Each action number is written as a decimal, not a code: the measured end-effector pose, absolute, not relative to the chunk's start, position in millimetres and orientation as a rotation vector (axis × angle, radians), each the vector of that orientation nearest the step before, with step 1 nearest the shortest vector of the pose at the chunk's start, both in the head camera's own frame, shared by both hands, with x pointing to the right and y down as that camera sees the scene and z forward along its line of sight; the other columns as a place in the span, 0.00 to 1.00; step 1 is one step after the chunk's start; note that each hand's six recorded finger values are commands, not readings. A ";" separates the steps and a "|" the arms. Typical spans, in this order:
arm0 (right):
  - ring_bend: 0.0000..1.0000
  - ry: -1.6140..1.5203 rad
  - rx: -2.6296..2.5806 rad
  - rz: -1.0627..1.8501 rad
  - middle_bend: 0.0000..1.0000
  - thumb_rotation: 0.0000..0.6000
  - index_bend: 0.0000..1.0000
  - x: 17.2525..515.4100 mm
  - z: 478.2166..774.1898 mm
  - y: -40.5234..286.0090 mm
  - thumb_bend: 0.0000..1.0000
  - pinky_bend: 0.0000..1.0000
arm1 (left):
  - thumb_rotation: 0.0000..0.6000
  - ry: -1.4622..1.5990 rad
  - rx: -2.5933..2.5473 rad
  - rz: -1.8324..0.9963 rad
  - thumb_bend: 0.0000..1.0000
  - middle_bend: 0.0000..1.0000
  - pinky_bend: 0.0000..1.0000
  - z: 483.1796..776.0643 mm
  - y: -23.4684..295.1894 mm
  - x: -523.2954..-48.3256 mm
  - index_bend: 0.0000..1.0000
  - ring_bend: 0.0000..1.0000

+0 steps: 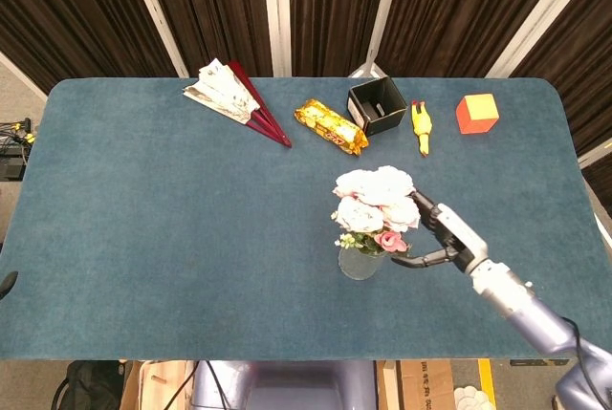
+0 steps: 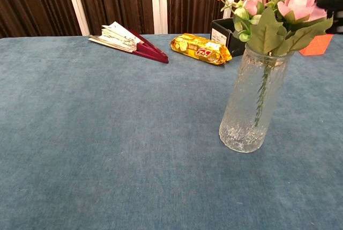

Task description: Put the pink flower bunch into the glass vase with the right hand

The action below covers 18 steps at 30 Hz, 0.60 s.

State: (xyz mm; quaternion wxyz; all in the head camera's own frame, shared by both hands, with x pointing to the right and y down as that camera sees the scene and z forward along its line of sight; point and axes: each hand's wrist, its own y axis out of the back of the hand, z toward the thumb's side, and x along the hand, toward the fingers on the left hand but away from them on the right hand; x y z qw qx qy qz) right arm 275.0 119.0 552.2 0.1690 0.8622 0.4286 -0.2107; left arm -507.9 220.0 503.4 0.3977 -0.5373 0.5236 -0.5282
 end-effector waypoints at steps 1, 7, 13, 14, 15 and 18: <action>0.00 1.227 2.462 -0.600 0.00 1.00 0.08 279.9 548.7 118.7 0.04 0.00 | 1.00 1.326 -1.361 -1.338 0.25 0.00 0.02 503.5 220.1 -507.9 0.03 0.00; 0.01 1.336 2.536 -0.682 0.00 1.00 0.08 329.0 522.9 122.1 0.04 0.00 | 1.00 1.326 -1.362 -1.338 0.25 0.00 0.02 503.0 221.2 -507.0 0.04 0.00; 0.09 1.460 2.594 -0.950 0.02 1.00 0.08 371.2 515.6 136.5 0.04 0.02 | 1.00 1.316 -1.353 -1.356 0.25 0.00 0.02 503.2 222.4 -509.2 0.03 0.00; 0.09 1.489 2.603 -1.000 0.02 1.00 0.08 376.7 515.1 138.6 0.04 0.02 | 1.00 1.308 -1.354 -1.368 0.25 0.00 0.02 504.0 223.2 -509.9 0.03 0.00; 0.09 1.529 2.619 -1.072 0.02 1.00 0.09 383.5 514.5 141.5 0.04 0.02 | 1.00 1.298 -1.357 -1.387 0.25 0.00 0.02 505.4 224.4 -510.8 0.03 0.00; 0.08 1.632 2.673 -1.286 0.02 1.00 0.10 397.7 513.0 149.6 0.04 0.01 | 1.00 1.285 -1.376 -1.429 0.25 0.00 0.02 507.2 226.2 -512.3 0.03 0.00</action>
